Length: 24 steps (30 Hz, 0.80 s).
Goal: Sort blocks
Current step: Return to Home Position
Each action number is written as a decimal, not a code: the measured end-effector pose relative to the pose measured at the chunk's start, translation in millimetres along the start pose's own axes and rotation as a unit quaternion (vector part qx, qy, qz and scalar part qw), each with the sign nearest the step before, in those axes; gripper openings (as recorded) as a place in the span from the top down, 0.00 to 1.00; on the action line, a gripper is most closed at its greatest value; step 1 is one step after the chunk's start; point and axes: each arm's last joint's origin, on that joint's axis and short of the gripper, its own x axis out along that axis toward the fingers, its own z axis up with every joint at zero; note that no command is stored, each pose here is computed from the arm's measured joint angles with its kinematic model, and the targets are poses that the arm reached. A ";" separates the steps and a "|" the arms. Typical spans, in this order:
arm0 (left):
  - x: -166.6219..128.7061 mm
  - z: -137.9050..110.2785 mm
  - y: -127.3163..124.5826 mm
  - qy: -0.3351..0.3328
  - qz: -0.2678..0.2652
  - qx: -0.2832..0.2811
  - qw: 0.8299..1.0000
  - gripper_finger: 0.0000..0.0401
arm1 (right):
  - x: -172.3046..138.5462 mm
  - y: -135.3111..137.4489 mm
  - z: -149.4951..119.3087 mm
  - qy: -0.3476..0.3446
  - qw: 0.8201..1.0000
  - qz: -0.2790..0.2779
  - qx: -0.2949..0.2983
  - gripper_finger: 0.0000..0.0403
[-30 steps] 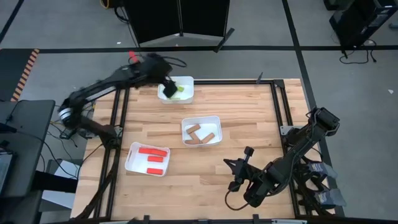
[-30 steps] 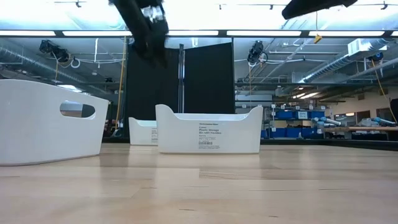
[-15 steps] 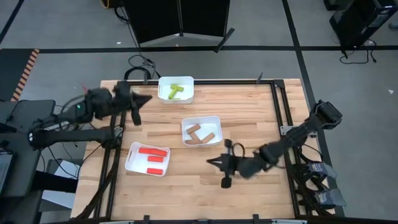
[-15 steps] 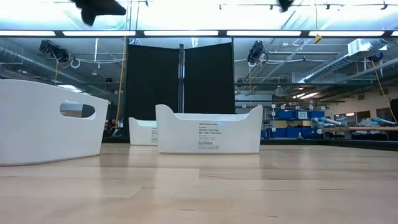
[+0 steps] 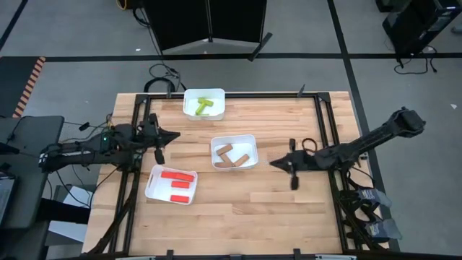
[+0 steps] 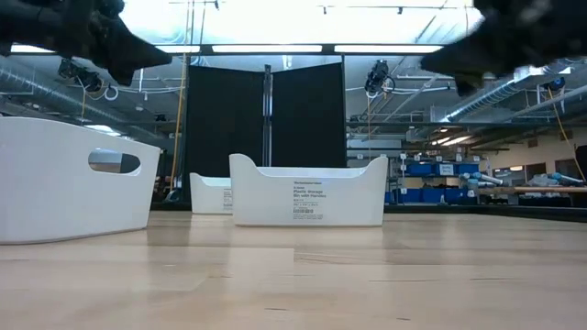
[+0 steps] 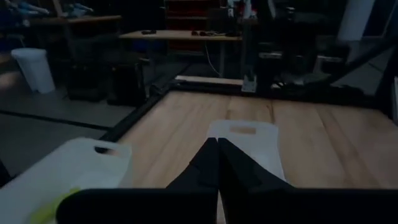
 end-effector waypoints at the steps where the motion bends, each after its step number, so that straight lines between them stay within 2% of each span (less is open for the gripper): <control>1: -1.2 -2.8 -0.8 0.002 -0.002 -0.003 1.000 0.99 | -6.7 -2.6 -5.5 -0.002 1.000 0.015 0.007 0.98; 4: -3.4 -14.0 -3.2 0.015 0.001 -0.013 1.000 0.99 | -24.6 -9.7 -18.2 -0.019 0.998 0.049 0.022 0.98; 12: -15.2 -22.2 -8.7 0.010 -0.010 -0.025 1.000 0.99 | -50.2 -23.5 -45.9 -0.045 0.997 0.056 0.025 0.98; 20: -29.3 -22.9 -10.8 -0.007 -0.036 -0.037 0.999 0.99 | -59.9 -25.6 -45.8 -0.048 0.996 0.080 0.000 0.98; 24: -29.8 -22.8 -11.5 -0.011 -0.033 -0.025 0.999 0.99 | -62.3 -26.3 -44.2 -0.058 0.995 0.083 -0.001 0.98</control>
